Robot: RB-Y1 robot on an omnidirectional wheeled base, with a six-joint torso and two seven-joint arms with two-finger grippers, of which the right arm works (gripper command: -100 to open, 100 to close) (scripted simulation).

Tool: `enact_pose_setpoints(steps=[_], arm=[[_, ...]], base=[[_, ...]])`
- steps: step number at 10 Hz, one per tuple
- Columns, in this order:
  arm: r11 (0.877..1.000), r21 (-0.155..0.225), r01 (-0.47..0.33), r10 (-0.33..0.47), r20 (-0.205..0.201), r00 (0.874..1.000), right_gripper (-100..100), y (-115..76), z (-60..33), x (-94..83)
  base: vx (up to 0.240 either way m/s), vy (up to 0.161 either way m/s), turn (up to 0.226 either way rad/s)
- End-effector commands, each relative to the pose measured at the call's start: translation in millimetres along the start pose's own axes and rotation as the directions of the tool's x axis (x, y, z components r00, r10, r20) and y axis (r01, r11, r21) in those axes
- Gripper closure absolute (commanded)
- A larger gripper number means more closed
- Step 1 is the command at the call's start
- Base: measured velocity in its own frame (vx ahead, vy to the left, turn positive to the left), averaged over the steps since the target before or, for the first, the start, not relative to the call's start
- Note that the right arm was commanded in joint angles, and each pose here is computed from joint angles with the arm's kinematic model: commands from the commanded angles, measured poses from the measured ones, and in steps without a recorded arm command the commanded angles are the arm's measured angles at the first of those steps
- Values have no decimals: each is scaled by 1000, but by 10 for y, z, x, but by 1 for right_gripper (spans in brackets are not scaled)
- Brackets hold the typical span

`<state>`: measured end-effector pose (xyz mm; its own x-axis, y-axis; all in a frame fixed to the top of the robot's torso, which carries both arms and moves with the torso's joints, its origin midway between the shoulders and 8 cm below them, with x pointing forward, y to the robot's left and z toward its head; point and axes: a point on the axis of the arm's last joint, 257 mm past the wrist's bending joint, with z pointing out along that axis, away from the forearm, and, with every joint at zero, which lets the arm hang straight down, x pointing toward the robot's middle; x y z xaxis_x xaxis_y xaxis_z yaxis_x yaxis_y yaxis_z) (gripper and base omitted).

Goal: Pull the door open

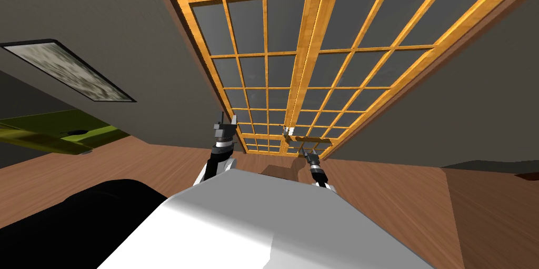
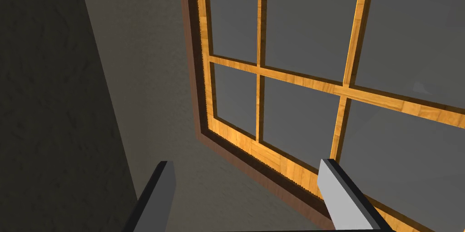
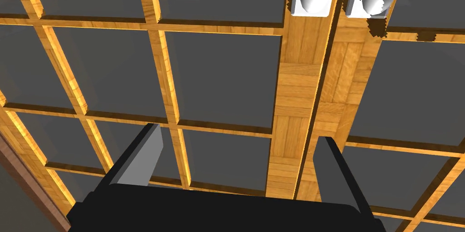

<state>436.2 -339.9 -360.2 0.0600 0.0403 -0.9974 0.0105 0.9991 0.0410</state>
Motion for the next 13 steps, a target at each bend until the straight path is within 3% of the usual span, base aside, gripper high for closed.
enact_pose_setpoints(steps=[1,7,8,9,11,13], arm=[[1000,-11,14,-14,-17,1000,-100,104,-10,109],[998,-54,37,-40,-59,997,-100,493,-21,391],[998,-48,34,-37,-55,998,-100,445,-21,377],[998,-20,59,-60,-76,995,-100,228,-127,433],[998,-12,64,-65,-80,995,-100,169,-154,444],[994,42,102,-97,-113,989,-100,-219,-337,503]], base=[[109,21,45],[153,23,32],[91,24,8],[-92,-3,-9],[-123,-19,-4],[-167,-11,19]])
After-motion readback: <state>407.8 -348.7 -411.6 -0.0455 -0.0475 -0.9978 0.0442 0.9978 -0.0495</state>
